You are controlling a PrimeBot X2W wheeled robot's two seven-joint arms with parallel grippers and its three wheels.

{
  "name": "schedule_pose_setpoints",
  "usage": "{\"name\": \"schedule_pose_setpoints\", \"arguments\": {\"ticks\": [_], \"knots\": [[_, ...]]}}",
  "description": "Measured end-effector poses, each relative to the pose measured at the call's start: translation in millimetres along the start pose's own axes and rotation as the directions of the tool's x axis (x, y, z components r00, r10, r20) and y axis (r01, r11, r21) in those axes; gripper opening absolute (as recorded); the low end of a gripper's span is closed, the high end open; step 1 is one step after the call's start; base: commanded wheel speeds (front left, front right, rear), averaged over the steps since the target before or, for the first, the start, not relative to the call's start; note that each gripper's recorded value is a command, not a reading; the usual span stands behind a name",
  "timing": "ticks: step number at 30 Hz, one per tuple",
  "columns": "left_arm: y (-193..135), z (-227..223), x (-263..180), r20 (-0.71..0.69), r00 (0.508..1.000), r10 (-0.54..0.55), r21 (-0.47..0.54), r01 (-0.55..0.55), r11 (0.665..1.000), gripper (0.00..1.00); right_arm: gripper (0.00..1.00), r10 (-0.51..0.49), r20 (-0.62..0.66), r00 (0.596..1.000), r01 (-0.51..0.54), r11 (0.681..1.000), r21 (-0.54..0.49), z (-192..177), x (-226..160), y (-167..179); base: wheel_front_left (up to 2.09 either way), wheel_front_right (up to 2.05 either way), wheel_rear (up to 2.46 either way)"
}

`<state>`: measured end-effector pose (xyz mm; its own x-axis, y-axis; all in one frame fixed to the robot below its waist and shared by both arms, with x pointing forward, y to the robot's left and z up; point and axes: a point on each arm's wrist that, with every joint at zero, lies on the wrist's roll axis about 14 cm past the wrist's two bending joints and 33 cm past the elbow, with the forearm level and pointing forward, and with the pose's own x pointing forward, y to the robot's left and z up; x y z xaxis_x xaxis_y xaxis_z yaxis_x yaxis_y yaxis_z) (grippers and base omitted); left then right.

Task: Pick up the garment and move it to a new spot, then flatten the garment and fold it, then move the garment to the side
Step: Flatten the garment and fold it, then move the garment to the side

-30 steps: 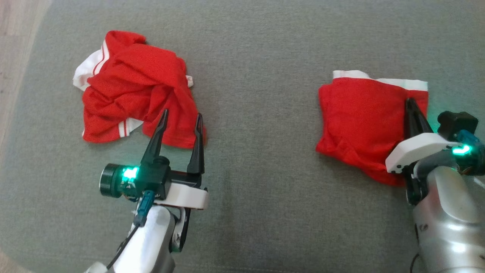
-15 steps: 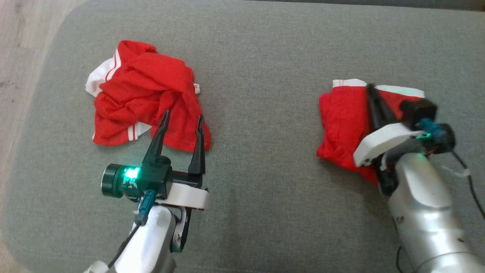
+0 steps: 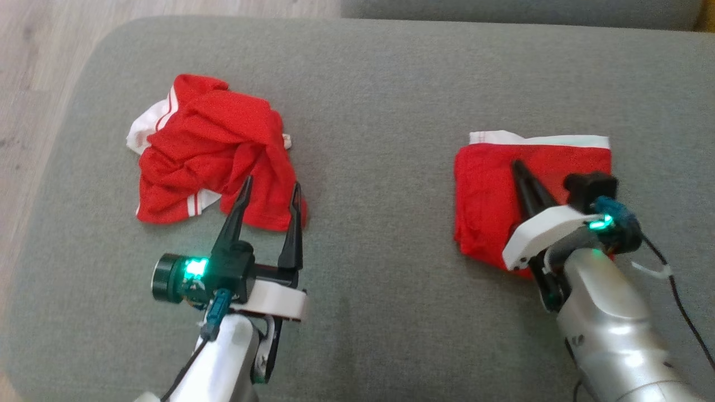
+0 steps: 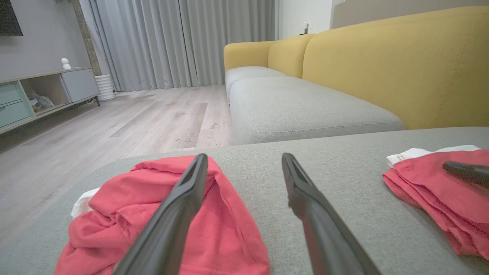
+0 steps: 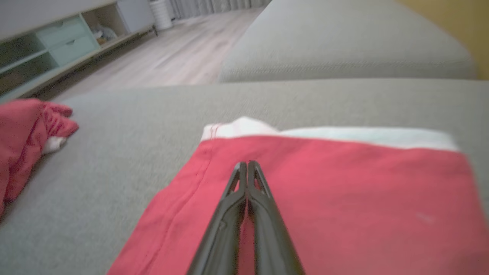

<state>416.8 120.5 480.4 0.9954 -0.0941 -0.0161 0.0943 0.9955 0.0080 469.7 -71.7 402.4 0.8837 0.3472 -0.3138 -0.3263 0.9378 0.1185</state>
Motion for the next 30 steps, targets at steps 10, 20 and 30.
{"name": "schedule_pose_setpoints", "arguments": {"ticks": [10, 20, 30], "knots": [[-19, 7, -12, 0.021, 0.999, -0.045, -0.010, 0.046, 0.999, 1.00, 1.00, -0.191, 0.255, 0.948, 0.181, 0.982, 0.063, 52, -65, -55, 0.00, 0.00, 0.00], [-32, 5, -31, 0.015, 0.997, -0.078, 0.002, 0.078, 0.997, 1.00, 1.00, -0.260, 0.239, 0.936, 0.248, 0.966, 0.076, 20, -126, -58, 0.00, 0.00, 0.00], [-32, -7, -31, -0.021, 0.997, -0.077, 0.003, 0.077, 0.997, 1.00, 1.00, -0.238, 0.185, 0.953, 0.230, 0.971, 0.065, 10, -124, -50, 0.00, 0.00, 0.00]]}}
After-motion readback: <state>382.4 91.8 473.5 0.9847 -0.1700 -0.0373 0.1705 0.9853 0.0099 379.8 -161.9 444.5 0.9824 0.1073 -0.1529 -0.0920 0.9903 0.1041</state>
